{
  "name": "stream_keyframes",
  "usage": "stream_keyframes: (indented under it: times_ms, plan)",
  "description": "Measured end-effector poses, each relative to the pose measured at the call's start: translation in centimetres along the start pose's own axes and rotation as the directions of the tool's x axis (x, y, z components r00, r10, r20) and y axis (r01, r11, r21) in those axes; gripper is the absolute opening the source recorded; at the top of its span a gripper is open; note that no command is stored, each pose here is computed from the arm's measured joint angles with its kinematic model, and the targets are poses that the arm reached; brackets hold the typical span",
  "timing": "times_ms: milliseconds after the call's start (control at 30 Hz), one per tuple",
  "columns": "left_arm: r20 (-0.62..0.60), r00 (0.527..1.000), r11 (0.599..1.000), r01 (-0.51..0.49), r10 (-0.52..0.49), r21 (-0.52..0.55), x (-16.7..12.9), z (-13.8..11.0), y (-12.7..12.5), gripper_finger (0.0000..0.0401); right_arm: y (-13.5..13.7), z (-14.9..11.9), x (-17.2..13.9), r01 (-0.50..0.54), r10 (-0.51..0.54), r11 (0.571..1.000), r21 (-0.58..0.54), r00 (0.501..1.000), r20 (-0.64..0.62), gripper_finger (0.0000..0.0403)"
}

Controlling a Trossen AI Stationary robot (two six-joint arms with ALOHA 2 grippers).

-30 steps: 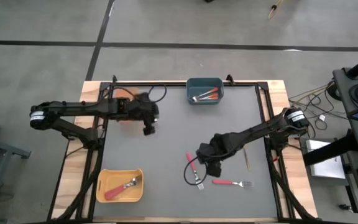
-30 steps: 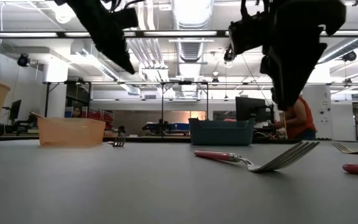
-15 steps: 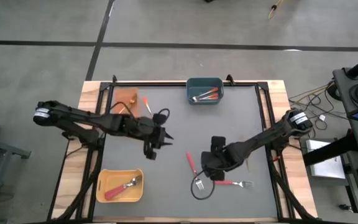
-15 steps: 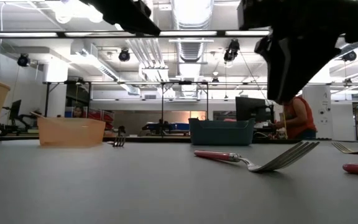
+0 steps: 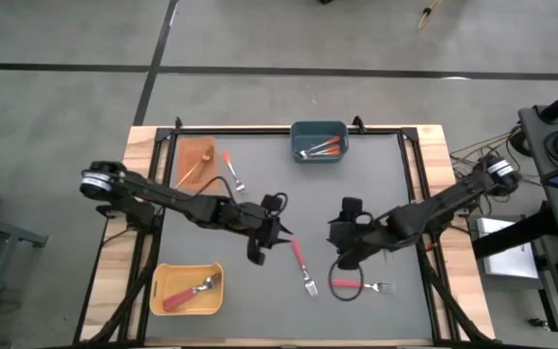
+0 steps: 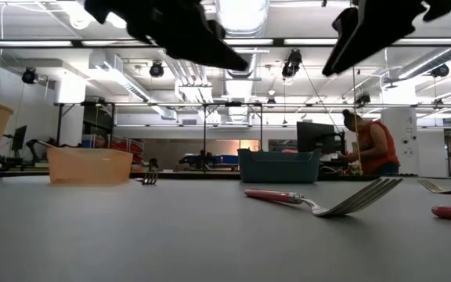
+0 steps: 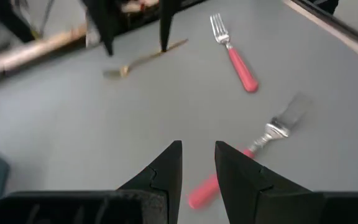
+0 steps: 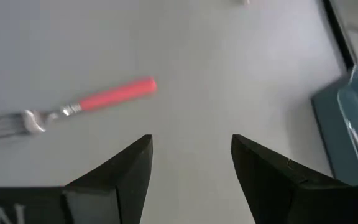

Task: Sort silverware by color (type)
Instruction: Put the pink fork into the yellow bin

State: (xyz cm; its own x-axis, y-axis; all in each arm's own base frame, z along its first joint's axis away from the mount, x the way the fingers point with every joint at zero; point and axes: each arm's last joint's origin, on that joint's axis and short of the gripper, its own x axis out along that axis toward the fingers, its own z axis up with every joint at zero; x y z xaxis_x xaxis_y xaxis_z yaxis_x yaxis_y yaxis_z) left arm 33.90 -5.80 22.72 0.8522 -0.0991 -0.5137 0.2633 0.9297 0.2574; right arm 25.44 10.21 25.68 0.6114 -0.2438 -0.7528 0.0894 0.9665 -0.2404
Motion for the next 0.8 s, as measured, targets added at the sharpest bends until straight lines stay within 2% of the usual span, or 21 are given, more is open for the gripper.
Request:
stream_keyframes:
  times_ms: [133, 233, 400, 600, 800]
  plan:
    - [-0.003, 1.000, 0.992, 0.002, -0.001, 0.125, 2.1, 0.1, -0.1, 0.0077, -1.1, -0.6, -1.5, -0.037, 0.033, 0.999, 0.038, 0.992, 0.119, 0.0210]
    - [-0.046, 0.998, 0.984, 0.056, -0.049, 0.170, 3.6, 0.2, -0.3, 0.0078, -1.7, -1.0, -2.5, -0.064, 0.049, 0.995, 0.076, 0.983, 0.179, 0.0210]
    - [-0.104, 0.990, 0.981, 0.111, -0.096, 0.157, 6.8, 0.0, -0.6, 0.0098, -2.3, -1.3, -3.4, -0.084, 0.061, 0.992, 0.096, 0.973, 0.222, 0.0210]
    - [-0.203, 0.971, 0.975, 0.159, -0.126, 0.156, 10.0, -0.5, -0.8, 0.0147, -2.4, -1.3, -3.8, -0.118, 0.090, 0.987, 0.108, 0.969, 0.230, 0.0210]
    - [-0.278, 0.927, 0.933, 0.307, -0.250, 0.186, 11.7, -2.0, -1.4, 0.0189, -2.3, -1.3, -3.6, -0.133, 0.108, 0.986, 0.102, 0.970, 0.220, 0.0210]
